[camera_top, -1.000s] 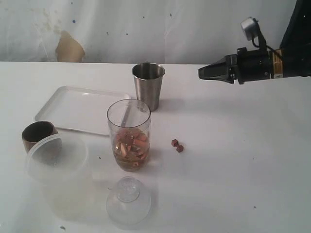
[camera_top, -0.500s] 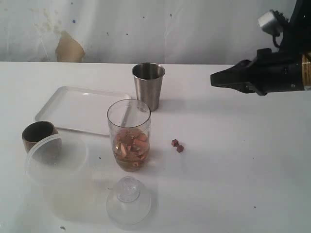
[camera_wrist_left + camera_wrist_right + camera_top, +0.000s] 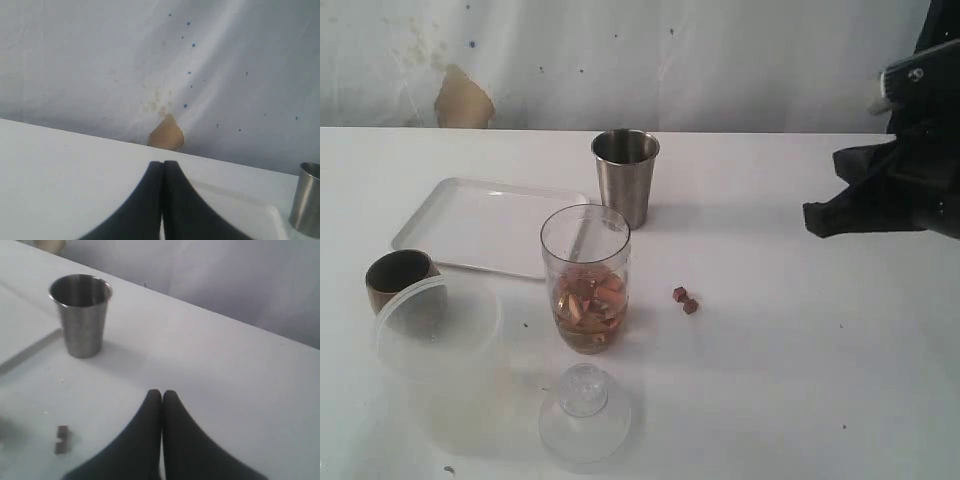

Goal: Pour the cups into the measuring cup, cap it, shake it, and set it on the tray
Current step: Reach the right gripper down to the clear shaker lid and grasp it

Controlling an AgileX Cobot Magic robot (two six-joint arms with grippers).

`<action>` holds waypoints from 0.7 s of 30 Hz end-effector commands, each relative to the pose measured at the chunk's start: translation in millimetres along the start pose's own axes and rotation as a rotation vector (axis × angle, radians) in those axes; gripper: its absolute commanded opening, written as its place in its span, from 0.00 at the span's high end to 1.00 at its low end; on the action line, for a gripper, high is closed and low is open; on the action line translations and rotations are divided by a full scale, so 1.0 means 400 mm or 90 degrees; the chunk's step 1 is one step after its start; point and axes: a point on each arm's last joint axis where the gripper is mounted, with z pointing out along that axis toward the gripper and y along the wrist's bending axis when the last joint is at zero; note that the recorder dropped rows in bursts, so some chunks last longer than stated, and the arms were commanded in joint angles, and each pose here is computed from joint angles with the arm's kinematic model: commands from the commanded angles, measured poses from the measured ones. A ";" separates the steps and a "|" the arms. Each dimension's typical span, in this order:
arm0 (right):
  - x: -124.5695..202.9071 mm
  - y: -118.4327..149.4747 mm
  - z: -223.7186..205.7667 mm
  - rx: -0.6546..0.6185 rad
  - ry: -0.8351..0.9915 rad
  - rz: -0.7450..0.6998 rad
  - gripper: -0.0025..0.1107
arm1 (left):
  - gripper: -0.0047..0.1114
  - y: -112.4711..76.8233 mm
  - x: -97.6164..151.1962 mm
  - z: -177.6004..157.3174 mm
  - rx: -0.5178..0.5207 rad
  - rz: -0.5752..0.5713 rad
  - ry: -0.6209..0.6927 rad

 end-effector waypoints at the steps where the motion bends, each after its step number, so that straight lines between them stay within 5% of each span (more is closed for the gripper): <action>1: 0.033 -0.017 -0.003 0.154 0.066 -0.073 0.98 | 0.96 0.001 0.001 -0.001 0.000 0.003 -0.007; 4: 0.027 -0.014 0.008 0.219 0.202 -0.105 0.98 | 0.96 0.001 0.001 -0.001 0.000 0.003 -0.007; 7: 0.003 0.002 0.024 0.202 0.335 -0.143 0.98 | 0.96 0.001 0.001 -0.001 0.000 0.003 -0.007; 8: -0.003 0.015 0.029 0.167 0.378 -0.146 0.98 | 0.96 0.001 0.001 -0.001 0.000 0.003 -0.007; 12: -0.006 0.137 0.041 -0.190 0.525 -0.099 0.98 | 0.96 0.001 0.001 -0.001 0.000 0.003 -0.007; 15: 0.006 0.206 0.042 -0.306 0.548 -0.086 0.97 | 0.96 0.001 0.001 -0.001 0.000 0.003 -0.007; 19: 0.007 0.294 0.044 -0.364 0.540 -0.137 0.77 | 0.96 0.001 0.001 -0.001 0.000 0.003 -0.007; 21: 0.005 0.340 0.045 -0.393 0.535 -0.150 0.58 | 0.96 0.001 0.001 -0.001 0.000 0.003 -0.007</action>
